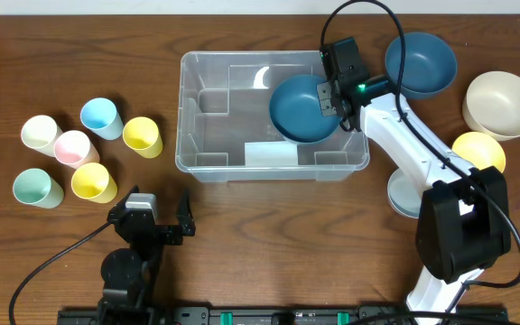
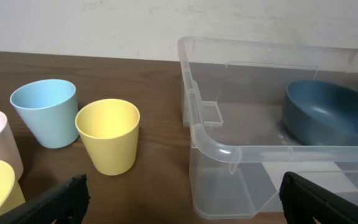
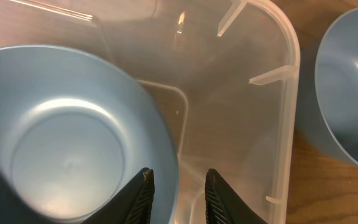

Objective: Pack container
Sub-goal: 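Carry the dark blue bowl into the container and lower it, then release the bowl and grasp the rear dark blue bowl's rim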

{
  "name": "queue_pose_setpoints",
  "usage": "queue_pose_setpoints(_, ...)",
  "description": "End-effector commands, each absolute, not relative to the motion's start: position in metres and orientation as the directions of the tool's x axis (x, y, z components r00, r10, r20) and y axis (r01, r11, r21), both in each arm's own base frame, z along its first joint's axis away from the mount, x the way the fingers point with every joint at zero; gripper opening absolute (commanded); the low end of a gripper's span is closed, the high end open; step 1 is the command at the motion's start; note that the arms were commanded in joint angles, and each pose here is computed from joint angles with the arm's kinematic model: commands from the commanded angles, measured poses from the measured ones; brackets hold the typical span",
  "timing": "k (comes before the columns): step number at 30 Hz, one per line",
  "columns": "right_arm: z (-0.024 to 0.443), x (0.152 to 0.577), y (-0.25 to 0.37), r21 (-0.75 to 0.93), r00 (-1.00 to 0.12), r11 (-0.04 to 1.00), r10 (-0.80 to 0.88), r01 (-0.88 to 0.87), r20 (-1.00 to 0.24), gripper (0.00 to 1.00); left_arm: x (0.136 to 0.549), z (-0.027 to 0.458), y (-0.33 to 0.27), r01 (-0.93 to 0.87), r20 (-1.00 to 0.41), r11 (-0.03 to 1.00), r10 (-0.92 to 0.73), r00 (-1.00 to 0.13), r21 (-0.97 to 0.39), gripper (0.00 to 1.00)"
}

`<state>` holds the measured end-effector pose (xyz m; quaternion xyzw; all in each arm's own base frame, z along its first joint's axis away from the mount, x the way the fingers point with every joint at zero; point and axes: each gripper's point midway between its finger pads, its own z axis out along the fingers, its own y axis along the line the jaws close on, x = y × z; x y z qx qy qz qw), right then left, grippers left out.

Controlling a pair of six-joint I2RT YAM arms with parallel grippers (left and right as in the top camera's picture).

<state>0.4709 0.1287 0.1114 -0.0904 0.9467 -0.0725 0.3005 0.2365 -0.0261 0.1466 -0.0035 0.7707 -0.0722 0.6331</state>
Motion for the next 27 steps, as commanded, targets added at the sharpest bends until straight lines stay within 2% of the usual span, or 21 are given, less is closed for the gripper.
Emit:
queue_pose_setpoints(1, 0.11, 0.473, 0.128, -0.222, -0.799, 0.966, -0.239, -0.135, -0.552, 0.3, 0.235, 0.132, -0.026, 0.085, -0.967, 0.99, -0.091, -0.24, -0.114, 0.98)
queue_pose_setpoints(5, 0.119, 0.473, 0.132, -0.202, -0.795, 0.969, -0.235, -0.144, -0.559, 0.32, 0.235, 0.132, -0.026, 0.085, -0.967, 0.99, -0.091, -0.24, -0.114, 0.98)
queue_pose_setpoints(10, 0.169, 0.47, 0.13, -0.133, -0.78, 0.988, -0.143, -0.077, -0.609, 0.37, 0.235, 0.132, -0.026, 0.085, -0.967, 0.99, -0.091, -0.24, -0.114, 0.98)
queue_pose_setpoints(14, 0.225, 0.464, 0.113, -0.087, -0.743, 0.996, -0.066, -0.011, -0.666, 0.45, 0.235, 0.132, -0.026, 0.085, -0.967, 0.99, -0.091, -0.24, -0.114, 0.98)
queue_pose_setpoints(15, 0.242, 0.462, 0.102, -0.064, -0.725, 0.998, -0.024, 0.028, -0.689, 0.51, 0.235, 0.132, -0.026, 0.085, -0.967, 0.99, -0.091, -0.24, -0.114, 0.98)
queue_pose_setpoints(18, 0.267, 0.462, 0.063, 0.001, -0.68, 0.988, 0.106, 0.153, -0.725, 0.58, 0.235, 0.132, -0.026, 0.085, -0.967, 0.99, -0.091, -0.24, -0.114, 0.98)
queue_pose_setpoints(22, 0.253, 0.468, 0.006, 0.123, -0.653, 0.932, 0.329, 0.341, -0.682, 0.63, 0.235, 0.132, -0.026, 0.085, -0.967, 0.99, -0.091, -0.24, -0.114, 0.98)
queue_pose_setpoints(27, 0.187, 0.484, -0.04, 0.242, -0.641, 0.818, 0.563, 0.522, -0.522, 0.67, 0.235, 0.132, -0.026, 0.085, -0.966, 0.99, -0.091, -0.24, -0.114, 0.98)
